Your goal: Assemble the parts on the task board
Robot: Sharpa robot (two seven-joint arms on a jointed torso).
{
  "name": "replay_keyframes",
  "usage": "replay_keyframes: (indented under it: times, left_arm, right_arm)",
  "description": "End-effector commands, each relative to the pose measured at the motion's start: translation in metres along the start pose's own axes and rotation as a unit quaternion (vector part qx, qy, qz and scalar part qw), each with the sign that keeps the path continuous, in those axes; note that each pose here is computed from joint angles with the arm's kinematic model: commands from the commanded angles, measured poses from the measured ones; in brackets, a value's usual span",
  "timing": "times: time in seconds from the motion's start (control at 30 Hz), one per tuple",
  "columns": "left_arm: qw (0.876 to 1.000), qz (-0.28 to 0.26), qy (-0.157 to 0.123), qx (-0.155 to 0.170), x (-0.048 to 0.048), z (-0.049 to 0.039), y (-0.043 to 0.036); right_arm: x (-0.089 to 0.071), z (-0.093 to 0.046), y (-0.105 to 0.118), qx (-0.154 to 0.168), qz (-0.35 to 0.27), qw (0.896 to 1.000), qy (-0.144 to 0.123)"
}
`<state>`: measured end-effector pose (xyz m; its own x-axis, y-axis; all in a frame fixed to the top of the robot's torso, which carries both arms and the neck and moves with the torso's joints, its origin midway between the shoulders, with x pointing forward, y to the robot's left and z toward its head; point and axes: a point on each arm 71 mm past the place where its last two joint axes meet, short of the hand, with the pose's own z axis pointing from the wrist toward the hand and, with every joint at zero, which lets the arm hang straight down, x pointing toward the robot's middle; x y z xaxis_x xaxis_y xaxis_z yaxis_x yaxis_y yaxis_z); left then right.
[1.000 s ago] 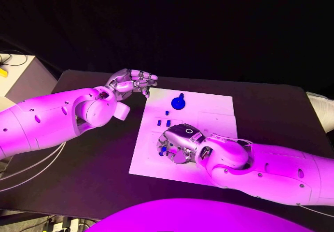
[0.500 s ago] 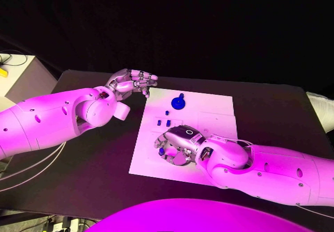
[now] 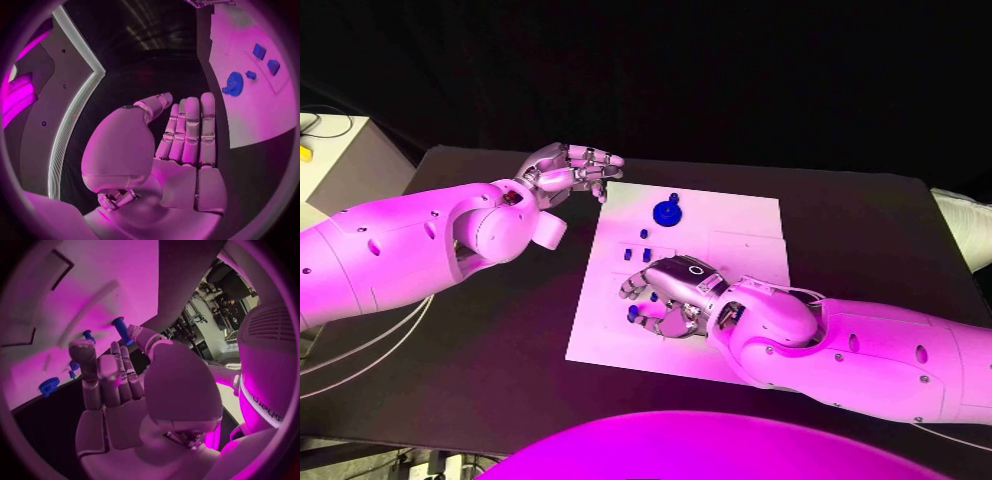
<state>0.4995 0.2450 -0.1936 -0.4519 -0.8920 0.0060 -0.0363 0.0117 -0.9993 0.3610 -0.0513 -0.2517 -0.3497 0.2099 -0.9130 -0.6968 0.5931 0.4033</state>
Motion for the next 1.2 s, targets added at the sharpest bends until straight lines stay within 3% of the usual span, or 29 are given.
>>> replay_keyframes:
  times: [0.03,0.33,0.53,0.7,0.9,1.2]
  left_arm:
    - [1.0,-0.006,0.008,0.002,0.0019,0.0005,-0.0007]
    - [1.0,-0.006,0.007,0.001,0.0006,0.0006,0.0002]
    - [1.0,-0.007,0.006,0.0,-0.0002,-0.0006,0.002]
    - [1.0,-0.008,0.004,-0.003,-0.0015,-0.0033,0.0052]
    - [1.0,-0.011,0.003,-0.005,-0.0014,-0.0067,0.0091]
    - [1.0,-0.013,0.005,-0.008,0.0004,-0.0074,0.0117]
  right_arm:
    - [-0.005,-0.004,0.0,-0.005,0.014,0.999,-0.032]
    - [-0.03,-0.027,-0.012,-0.018,0.068,0.996,-0.051]
    - [-0.062,-0.06,-0.046,0.035,0.144,0.988,-0.053]
    - [-0.078,-0.091,-0.078,0.108,0.192,0.974,-0.055]
    - [-0.082,-0.128,-0.11,0.204,0.218,0.953,-0.039]
    - [-0.074,-0.165,-0.13,0.298,0.177,0.938,-0.012]
